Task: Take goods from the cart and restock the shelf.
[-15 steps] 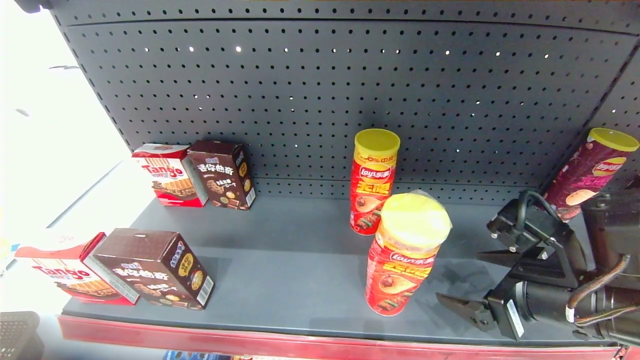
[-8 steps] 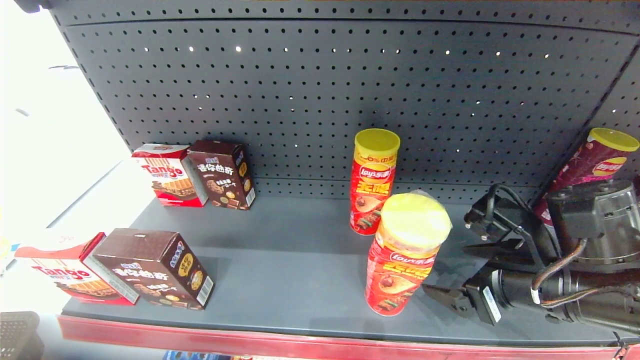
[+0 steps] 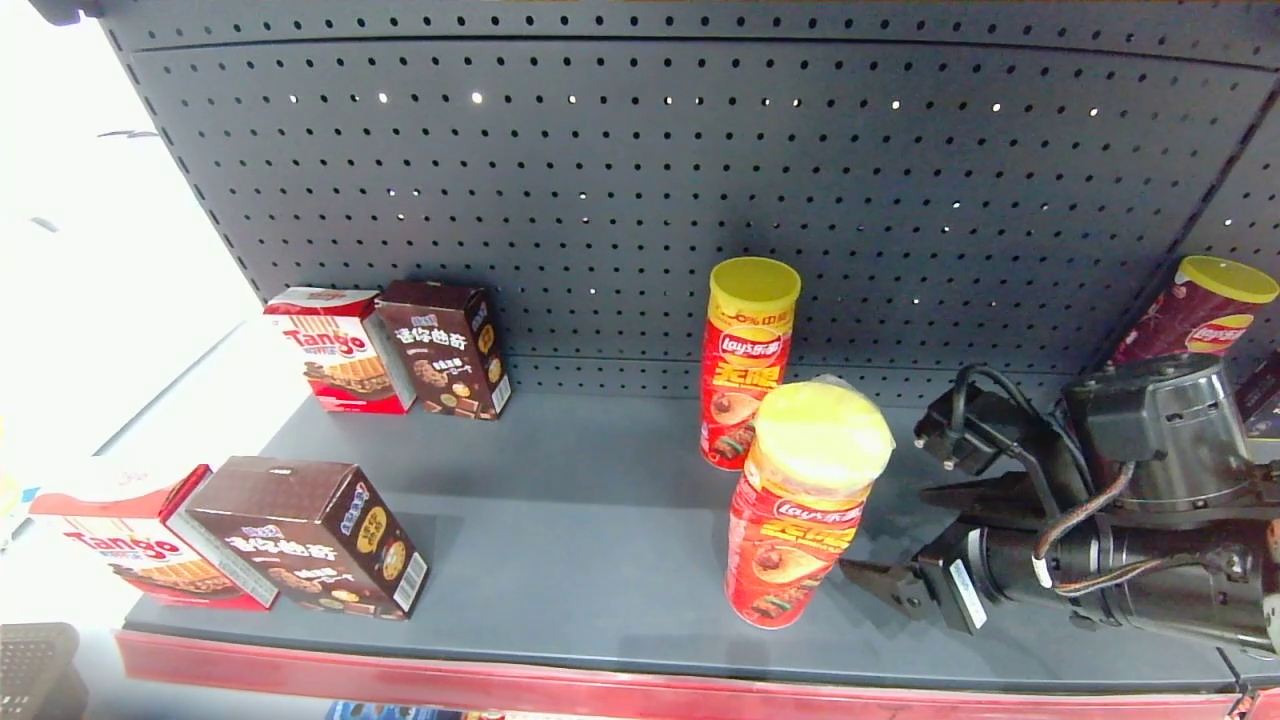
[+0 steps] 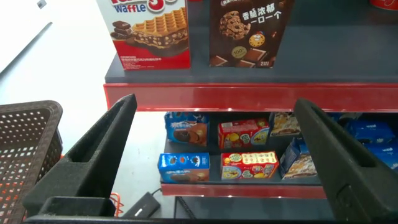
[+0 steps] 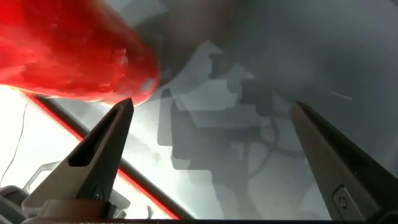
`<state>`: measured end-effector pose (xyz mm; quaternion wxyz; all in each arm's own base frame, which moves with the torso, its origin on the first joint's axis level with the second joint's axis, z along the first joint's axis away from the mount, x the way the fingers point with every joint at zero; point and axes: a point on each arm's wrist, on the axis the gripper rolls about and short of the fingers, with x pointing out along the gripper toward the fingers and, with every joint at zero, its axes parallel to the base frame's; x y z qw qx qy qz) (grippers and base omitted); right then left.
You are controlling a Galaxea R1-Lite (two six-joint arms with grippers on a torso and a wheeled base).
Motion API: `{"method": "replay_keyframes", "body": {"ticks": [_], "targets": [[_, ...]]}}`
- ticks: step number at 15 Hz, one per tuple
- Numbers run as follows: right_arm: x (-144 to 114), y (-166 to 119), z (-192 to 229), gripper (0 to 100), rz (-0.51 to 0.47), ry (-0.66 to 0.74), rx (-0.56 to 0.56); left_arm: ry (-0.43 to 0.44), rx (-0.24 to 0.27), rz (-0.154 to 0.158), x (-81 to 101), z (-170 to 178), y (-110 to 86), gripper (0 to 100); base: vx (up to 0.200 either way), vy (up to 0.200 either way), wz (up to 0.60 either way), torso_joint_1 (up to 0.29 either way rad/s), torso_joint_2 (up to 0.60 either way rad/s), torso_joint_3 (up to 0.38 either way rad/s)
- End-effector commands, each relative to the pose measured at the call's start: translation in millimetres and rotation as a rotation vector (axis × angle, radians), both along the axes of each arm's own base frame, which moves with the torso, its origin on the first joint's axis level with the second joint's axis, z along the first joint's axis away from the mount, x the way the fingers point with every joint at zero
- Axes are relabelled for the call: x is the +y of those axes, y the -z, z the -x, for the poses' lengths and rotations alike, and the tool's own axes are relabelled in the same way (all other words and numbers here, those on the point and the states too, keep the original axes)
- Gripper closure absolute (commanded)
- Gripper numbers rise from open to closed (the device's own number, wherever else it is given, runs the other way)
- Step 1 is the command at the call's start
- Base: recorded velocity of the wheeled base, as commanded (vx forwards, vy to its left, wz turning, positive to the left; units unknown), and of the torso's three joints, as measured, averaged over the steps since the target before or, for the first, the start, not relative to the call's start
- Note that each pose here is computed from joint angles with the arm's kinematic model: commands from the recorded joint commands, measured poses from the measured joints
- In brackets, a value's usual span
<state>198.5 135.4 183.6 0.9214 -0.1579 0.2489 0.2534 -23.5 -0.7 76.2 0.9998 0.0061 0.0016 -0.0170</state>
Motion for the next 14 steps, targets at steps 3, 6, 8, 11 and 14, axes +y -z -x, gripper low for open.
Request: {"method": "replay_keyframes", "body": {"ticks": [3,6,8,11,14], "targets": [[0.6,-3.7,-6.1,0,-0.006,0.011,-0.011,0.000,0.001,0.000,0.0,-0.1,-0.2,0,0.000,0.000,0.00,0.000,0.00,0.000],[10.3,-4.7,-11.9,0,-0.006,-0.009,-0.013,0.000,0.001,0.000,0.0,-0.1,-0.2,0,0.000,0.000,0.00,0.000,0.00,0.000],[13.9,-4.6,-14.3,0,-0.006,-0.015,-0.013,0.000,0.001,0.000,0.0,-0.1,-0.2,0,0.000,0.000,0.00,0.000,0.00,0.000],[11.0,-4.1,-12.2,0,-0.005,-0.010,-0.012,0.000,0.001,0.000,0.0,-0.1,-0.2,0,0.000,0.000,0.00,0.000,0.00,0.000],[8.1,-7.6,-8.8,0,-0.012,-0.009,-0.022,0.000,0.003,0.000,0.0,-0.2,0.3,0,0.000,0.000,0.00,0.000,0.00,0.000]]}}
